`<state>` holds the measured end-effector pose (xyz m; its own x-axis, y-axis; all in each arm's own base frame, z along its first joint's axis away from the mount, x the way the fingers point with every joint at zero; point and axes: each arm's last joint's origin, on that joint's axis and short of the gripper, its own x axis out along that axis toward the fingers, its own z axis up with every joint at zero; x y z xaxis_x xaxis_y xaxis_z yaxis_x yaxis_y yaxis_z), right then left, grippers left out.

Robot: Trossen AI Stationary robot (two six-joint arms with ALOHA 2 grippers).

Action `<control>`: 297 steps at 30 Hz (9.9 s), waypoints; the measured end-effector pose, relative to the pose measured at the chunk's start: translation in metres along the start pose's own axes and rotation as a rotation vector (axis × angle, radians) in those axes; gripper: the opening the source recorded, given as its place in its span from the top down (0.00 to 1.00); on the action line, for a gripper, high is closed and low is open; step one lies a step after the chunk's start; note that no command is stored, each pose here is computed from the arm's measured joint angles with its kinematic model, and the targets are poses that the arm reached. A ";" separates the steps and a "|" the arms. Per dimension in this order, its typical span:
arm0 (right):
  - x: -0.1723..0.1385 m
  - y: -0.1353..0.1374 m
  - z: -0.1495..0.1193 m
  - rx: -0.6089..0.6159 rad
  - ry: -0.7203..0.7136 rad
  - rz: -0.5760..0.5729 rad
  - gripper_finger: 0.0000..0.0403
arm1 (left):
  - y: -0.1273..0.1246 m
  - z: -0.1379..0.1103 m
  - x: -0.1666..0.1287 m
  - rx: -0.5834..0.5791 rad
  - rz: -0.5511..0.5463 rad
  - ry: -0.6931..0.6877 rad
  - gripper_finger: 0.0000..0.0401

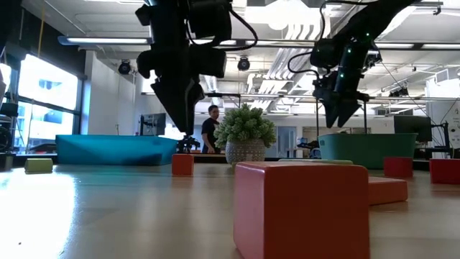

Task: Sort & place blocks by color
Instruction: Put the orange block into the blue bin, then put the red block into the white bin

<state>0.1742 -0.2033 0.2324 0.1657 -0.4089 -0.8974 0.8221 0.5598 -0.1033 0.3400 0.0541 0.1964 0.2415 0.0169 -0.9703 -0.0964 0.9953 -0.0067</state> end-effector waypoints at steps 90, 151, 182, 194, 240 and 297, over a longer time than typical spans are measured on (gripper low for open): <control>-0.087 0.175 -0.059 0.250 0.192 0.434 0.44 | 0.229 -0.152 -0.062 -0.727 0.243 0.263 0.69; -0.027 0.167 -0.228 -0.177 0.579 0.166 0.65 | 0.156 -0.047 -0.168 -0.429 0.271 -0.165 0.43; -0.138 0.229 -0.124 -0.076 -0.016 0.520 0.75 | 0.098 -0.006 -0.163 0.050 -0.078 -0.383 0.43; -0.150 0.232 -0.089 -0.223 -0.226 0.617 0.75 | 0.050 0.020 -0.163 0.066 -0.145 -0.485 0.43; -0.164 0.226 -0.039 -0.427 -0.463 0.795 0.75 | 0.008 0.045 -0.173 -0.003 -0.222 -0.675 0.74; -0.147 0.209 -0.031 -0.446 -0.383 0.681 0.27 | -0.194 -0.106 -0.069 -0.160 -0.203 0.370 0.64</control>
<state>0.3047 -0.0035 0.3289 0.7756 -0.0537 -0.6289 0.2052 0.9637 0.1707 0.2396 -0.1501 0.2391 -0.0875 -0.2412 -0.9665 -0.2379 0.9472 -0.2148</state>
